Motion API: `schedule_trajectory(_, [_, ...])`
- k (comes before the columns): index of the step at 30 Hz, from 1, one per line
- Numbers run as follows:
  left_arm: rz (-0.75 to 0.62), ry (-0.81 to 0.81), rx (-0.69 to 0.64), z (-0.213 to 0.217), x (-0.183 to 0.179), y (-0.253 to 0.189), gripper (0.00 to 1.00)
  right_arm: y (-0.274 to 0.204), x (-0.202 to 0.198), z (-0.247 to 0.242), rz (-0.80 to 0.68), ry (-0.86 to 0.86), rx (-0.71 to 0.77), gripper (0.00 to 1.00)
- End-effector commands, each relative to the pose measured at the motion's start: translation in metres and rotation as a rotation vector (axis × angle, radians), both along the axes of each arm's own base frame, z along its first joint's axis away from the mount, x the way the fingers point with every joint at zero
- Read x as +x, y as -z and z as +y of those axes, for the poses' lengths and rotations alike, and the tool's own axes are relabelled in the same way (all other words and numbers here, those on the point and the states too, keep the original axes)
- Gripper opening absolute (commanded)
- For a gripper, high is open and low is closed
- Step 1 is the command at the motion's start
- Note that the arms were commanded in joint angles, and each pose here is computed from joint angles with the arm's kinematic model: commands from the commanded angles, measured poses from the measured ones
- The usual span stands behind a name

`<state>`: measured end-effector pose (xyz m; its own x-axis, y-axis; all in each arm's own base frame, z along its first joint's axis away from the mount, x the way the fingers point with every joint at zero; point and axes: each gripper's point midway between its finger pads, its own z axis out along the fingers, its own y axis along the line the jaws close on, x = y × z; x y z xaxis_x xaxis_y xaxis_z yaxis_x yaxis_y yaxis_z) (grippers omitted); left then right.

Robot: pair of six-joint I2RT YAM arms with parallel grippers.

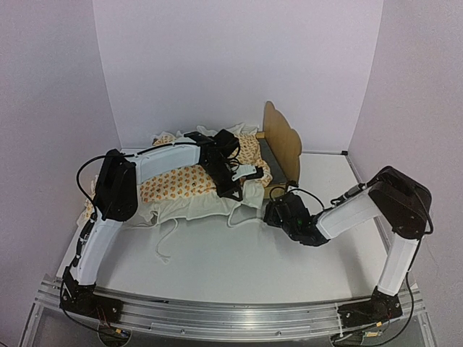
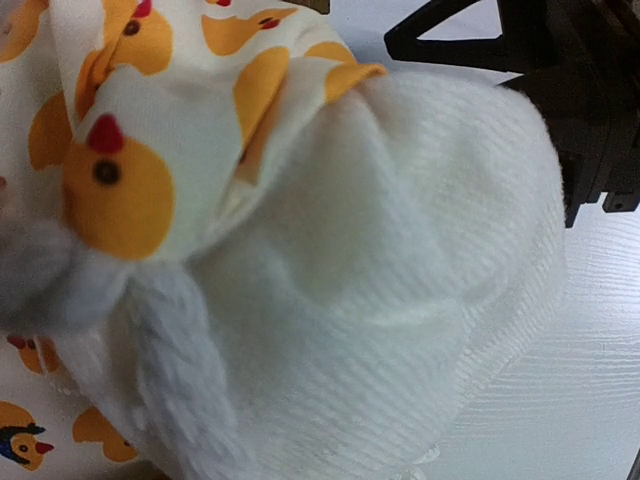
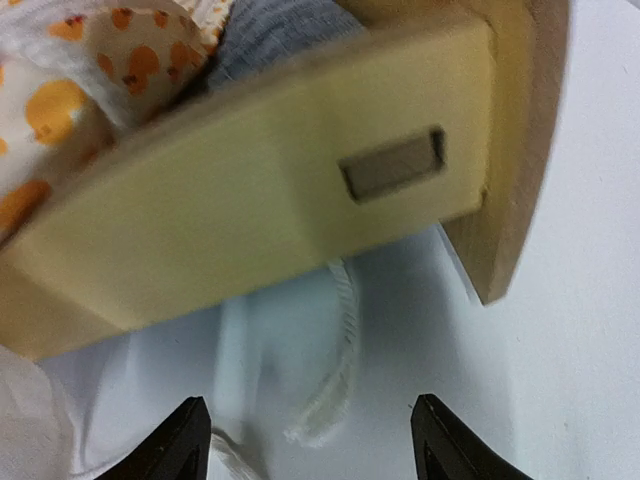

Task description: Set up the pet bed

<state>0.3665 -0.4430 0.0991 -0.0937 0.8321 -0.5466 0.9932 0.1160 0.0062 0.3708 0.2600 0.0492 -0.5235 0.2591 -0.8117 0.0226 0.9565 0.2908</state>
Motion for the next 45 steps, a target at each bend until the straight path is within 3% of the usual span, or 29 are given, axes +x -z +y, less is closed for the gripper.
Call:
schedule_trajectory(1, [-0.303,0.088,-0.326,-0.039,0.015,-0.143,0.0,-0.008,0.017,0.01,0.001,-0.003,-0.095,0.69])
schedule_trajectory(8, [-0.298,0.093,-0.335,-0.039,0.014,-0.144,0.0,0.025,0.021,-0.004,0.08,0.067,-0.241,0.61])
schedule_trajectory(16, [-0.296,0.104,-0.339,-0.041,0.013,-0.144,0.0,0.053,0.013,-0.016,0.171,0.075,-0.217,0.57])
schedule_trajectory(21, [-0.291,0.105,-0.338,-0.04,0.012,-0.143,0.0,0.077,0.012,-0.004,0.241,0.044,-0.167,0.42])
schedule_trajectory(23, [-0.288,0.106,-0.334,-0.039,0.012,-0.142,0.0,0.082,0.01,-0.007,0.254,0.052,-0.163,0.3])
schedule_trajectory(26, [-0.283,0.107,-0.322,-0.036,0.011,-0.138,0.0,0.08,0.005,-0.02,0.26,0.084,-0.151,0.0])
schedule_trajectory(36, [-0.349,0.101,-0.199,-0.005,0.045,-0.094,0.0,0.041,-0.055,-0.017,0.394,-0.143,-0.086,0.0])
schedule_trajectory(45, [-0.426,0.085,-0.162,0.006,0.069,-0.083,0.0,0.023,-0.092,0.003,0.476,-0.354,-0.042,0.0])
